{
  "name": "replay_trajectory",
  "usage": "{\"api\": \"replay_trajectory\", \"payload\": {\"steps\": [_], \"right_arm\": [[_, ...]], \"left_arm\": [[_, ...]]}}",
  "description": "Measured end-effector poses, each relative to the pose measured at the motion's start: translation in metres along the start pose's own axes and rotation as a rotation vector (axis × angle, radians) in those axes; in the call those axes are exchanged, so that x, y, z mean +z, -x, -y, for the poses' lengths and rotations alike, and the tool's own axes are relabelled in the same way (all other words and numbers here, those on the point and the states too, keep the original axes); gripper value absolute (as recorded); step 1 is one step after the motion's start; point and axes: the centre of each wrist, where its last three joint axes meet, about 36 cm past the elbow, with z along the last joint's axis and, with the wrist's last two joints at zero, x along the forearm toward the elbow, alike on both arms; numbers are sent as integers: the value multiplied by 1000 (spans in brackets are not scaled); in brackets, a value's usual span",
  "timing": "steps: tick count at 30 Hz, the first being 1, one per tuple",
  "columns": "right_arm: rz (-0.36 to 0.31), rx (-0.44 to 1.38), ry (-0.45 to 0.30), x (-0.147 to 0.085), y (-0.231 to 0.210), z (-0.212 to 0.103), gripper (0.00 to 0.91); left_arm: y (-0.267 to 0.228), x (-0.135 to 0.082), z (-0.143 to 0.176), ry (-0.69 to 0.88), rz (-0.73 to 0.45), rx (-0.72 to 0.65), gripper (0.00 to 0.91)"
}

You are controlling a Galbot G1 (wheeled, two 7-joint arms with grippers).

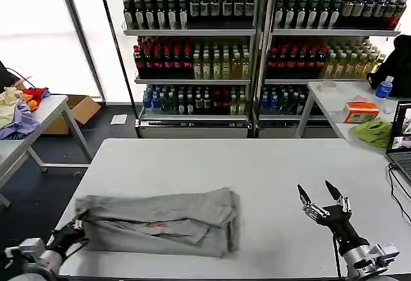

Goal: Fold and organize the clothes.

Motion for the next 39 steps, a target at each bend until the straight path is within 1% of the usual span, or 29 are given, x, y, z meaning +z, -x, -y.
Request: {"api": "replay_trajectory", "payload": {"steps": [3,6,9,12,15,19,27,33,39], "right_arm": [[-1,3,3,0,-1,0,907],[1,5,4,-1,-2,0,907],[3,6,6,-2,-3,-1,907],[3,8,8,-2,-4,-2,907],[2,11,8,-1,-6,-3,907],[-1,15,6,0,-10,-5,907],[-5,28,0,2,-18,-7,907],[-5,31,4,3,-21,-11,907],[-8,35,0,3,-23,-10,907]], "left_arm": [[-1,-17,-23,20,12,-27,0],[-2,-31,-36,36,28,-40,0],[-3,-40,-41,41,39,-41,0],[-4,-51,-34,39,59,-27,0],[-4,-60,-17,29,78,11,0],[-3,-69,19,1,96,87,0],[9,-71,99,-97,74,257,0],[17,-62,152,-134,22,375,0],[23,-36,190,-141,-74,461,0]]}}
